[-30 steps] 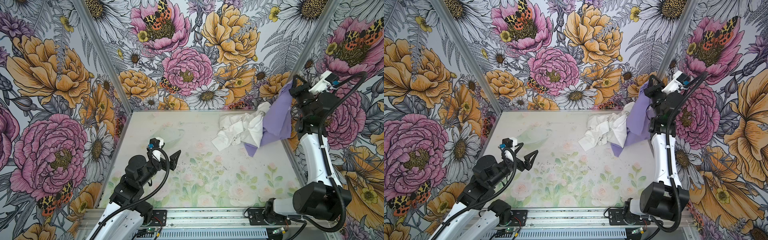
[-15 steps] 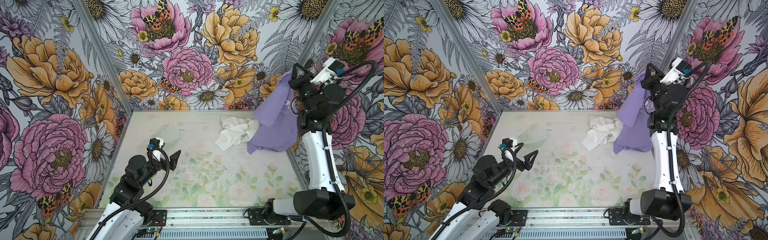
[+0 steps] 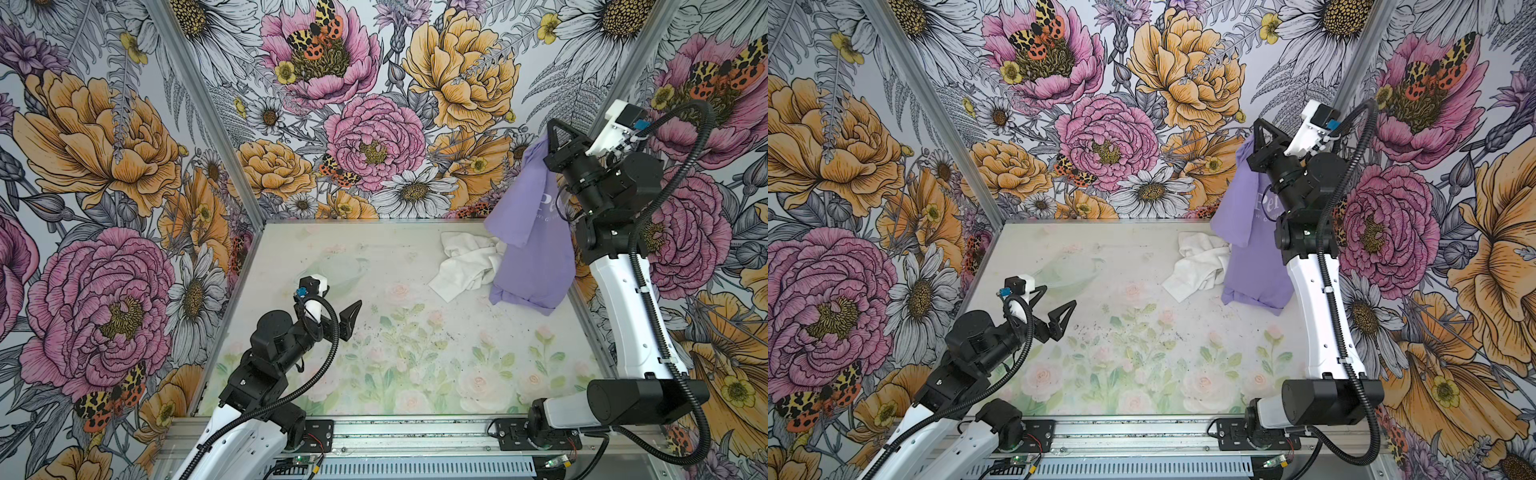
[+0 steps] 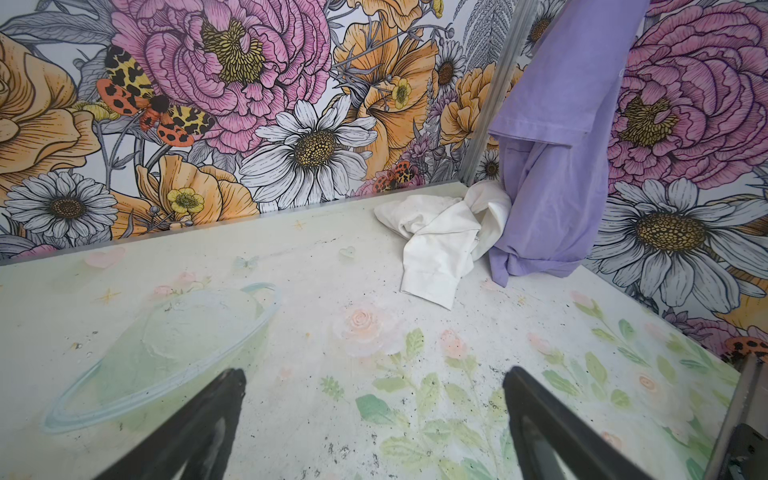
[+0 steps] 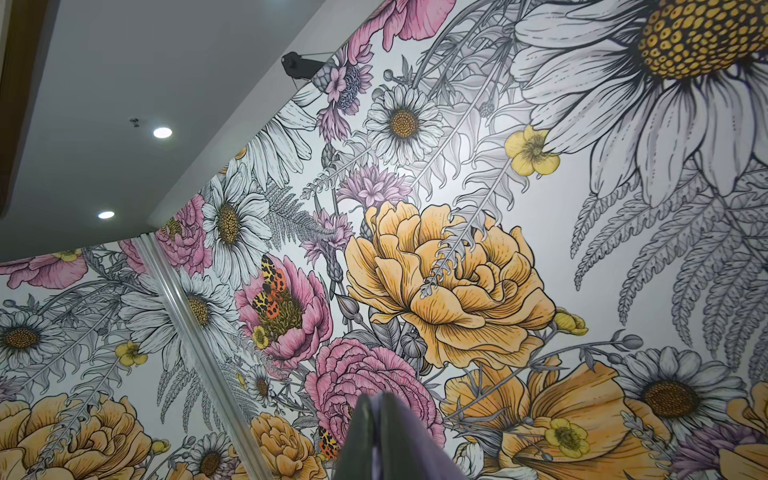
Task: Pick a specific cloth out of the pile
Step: 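Lift the lavender shirt high with the right gripper, pulling it from the white cloth, then carry the lavender shirt with the right gripper away from the white cloth and lower it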
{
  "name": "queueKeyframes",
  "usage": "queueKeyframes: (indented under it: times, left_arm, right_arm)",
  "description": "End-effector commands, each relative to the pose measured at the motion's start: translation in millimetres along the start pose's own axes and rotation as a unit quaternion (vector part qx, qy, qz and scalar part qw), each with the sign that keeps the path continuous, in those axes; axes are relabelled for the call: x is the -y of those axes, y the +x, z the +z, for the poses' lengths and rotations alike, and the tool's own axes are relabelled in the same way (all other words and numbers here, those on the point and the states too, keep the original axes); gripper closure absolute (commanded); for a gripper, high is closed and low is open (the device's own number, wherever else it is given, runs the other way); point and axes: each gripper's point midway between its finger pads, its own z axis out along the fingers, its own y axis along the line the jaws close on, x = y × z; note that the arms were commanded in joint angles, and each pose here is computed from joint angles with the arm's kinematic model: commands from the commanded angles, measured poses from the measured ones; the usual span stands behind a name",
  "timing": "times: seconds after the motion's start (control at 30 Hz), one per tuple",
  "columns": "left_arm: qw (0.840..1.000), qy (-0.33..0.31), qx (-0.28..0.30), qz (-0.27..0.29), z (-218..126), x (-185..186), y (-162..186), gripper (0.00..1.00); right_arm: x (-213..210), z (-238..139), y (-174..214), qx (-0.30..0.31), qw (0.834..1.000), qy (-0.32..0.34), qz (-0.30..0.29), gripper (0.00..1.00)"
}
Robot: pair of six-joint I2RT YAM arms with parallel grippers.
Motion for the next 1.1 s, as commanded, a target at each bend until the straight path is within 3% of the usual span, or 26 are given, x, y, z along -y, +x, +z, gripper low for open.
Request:
queueKeyframes:
  times: [0.0, 0.77, 1.07]
  left_arm:
    - [1.000, 0.004, -0.003, -0.004, -1.0, 0.6, 4.3, 0.01]
    - [1.000, 0.001, 0.002, -0.004, -3.4, 0.2, 2.1, 0.01]
    - [1.000, 0.001, 0.005, -0.003, -4.9, 0.2, 0.9, 0.01]
  right_arm:
    - [-28.3, 2.9, -16.9, 0.023, 0.999, -0.029, -0.023, 1.00]
    - [-133.3, 33.7, 21.0, -0.005, 0.990, -0.141, 0.003, 1.00]
    - [-162.6, 59.4, 59.2, -0.034, 0.985, -0.169, 0.019, 1.00]
